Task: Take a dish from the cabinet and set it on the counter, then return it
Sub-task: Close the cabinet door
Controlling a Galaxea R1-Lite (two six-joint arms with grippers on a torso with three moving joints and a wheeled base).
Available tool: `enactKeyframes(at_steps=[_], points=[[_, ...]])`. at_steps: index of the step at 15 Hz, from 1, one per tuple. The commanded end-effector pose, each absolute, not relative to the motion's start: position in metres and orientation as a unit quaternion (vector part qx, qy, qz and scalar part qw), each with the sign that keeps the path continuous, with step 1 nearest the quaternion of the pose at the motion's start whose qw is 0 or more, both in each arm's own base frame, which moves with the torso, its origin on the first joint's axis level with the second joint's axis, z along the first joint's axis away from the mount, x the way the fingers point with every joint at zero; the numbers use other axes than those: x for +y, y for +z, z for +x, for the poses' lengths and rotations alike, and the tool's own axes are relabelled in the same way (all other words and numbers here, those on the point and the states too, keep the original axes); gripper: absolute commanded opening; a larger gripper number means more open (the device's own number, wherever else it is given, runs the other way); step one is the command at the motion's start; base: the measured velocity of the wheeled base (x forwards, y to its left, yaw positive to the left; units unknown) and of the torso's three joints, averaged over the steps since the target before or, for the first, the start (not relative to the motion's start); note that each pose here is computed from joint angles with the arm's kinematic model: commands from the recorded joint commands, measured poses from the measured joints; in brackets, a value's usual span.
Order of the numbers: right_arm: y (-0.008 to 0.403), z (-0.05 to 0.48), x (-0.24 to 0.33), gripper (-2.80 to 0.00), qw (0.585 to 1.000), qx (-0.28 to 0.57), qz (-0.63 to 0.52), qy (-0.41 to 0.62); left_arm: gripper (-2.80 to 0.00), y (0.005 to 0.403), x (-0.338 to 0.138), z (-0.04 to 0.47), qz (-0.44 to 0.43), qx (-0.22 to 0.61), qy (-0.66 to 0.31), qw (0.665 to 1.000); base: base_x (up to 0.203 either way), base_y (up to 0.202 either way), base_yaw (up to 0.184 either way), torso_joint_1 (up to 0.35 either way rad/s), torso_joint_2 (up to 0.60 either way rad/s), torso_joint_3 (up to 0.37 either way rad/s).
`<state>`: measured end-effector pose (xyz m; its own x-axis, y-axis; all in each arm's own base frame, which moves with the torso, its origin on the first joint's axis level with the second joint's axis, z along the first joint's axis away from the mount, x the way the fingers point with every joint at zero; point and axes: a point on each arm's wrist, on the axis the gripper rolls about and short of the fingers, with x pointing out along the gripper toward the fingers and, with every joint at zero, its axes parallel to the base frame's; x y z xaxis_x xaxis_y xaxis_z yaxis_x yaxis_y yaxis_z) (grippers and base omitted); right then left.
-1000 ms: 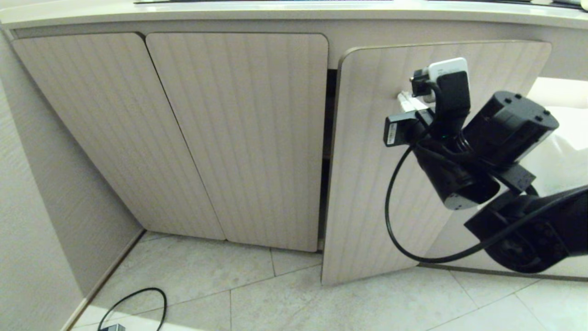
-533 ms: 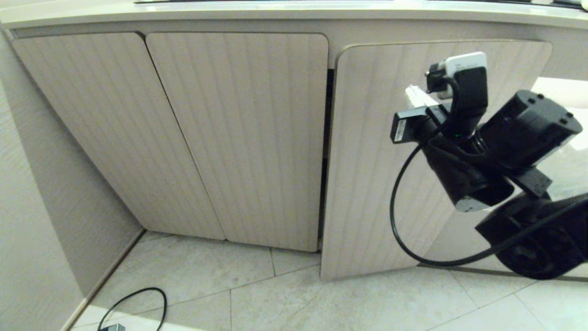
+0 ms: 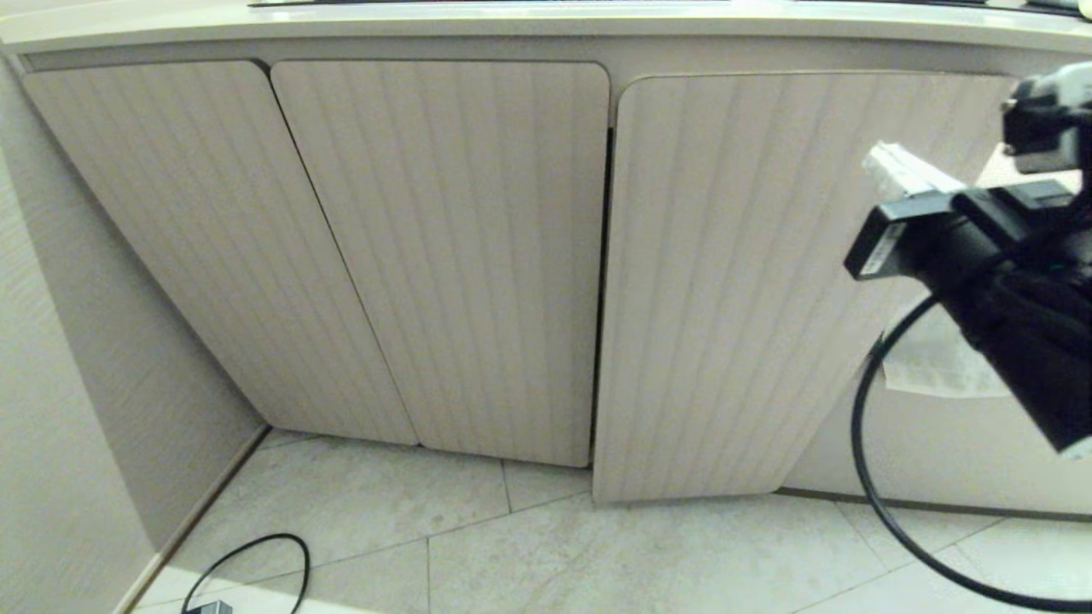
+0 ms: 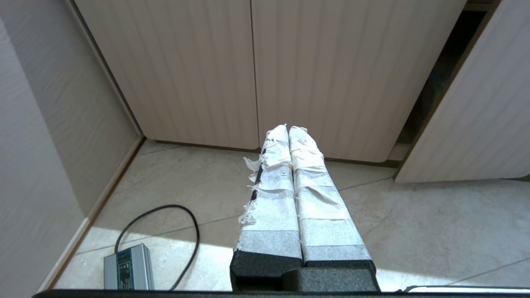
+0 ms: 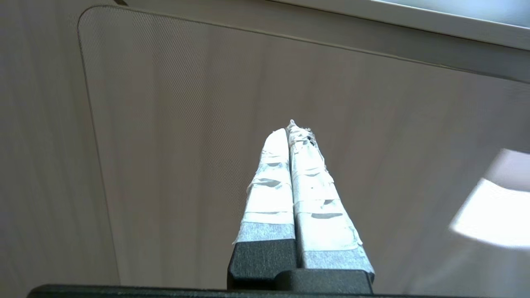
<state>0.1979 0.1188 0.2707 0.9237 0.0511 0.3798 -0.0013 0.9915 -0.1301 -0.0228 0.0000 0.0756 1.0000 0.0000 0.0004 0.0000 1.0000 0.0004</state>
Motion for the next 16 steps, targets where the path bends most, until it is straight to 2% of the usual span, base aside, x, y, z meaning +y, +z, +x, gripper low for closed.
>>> enactKeyframes(at_steps=[1,5,11,16], points=[[0.283,0.160,0.093,-2.80,0.975,-0.218,-0.048,0.007,-2.80,0.076,0.000,-0.023,0.000,-0.001,0.000,1.000,0.000,0.000,0.000,0.000,0.00,0.000],[0.249,0.107,0.053,-2.80,0.985,-0.161,-0.056,0.004,-2.80,0.076,0.000,-0.023,0.000,-0.001,0.000,1.000,0.000,0.000,0.000,0.000,0.00,0.000],[0.176,0.063,0.009,-2.80,0.995,-0.052,-0.061,-0.058,-2.80,0.076,0.000,-0.023,0.000,0.000,0.000,1.000,0.000,0.000,0.000,0.000,0.00,0.000],[0.122,0.023,-0.001,-2.80,0.997,0.012,-0.069,-0.024,-2.80,0.075,0.000,-0.023,0.000,0.000,0.000,1.000,0.000,0.000,0.000,0.000,0.00,0.000]])
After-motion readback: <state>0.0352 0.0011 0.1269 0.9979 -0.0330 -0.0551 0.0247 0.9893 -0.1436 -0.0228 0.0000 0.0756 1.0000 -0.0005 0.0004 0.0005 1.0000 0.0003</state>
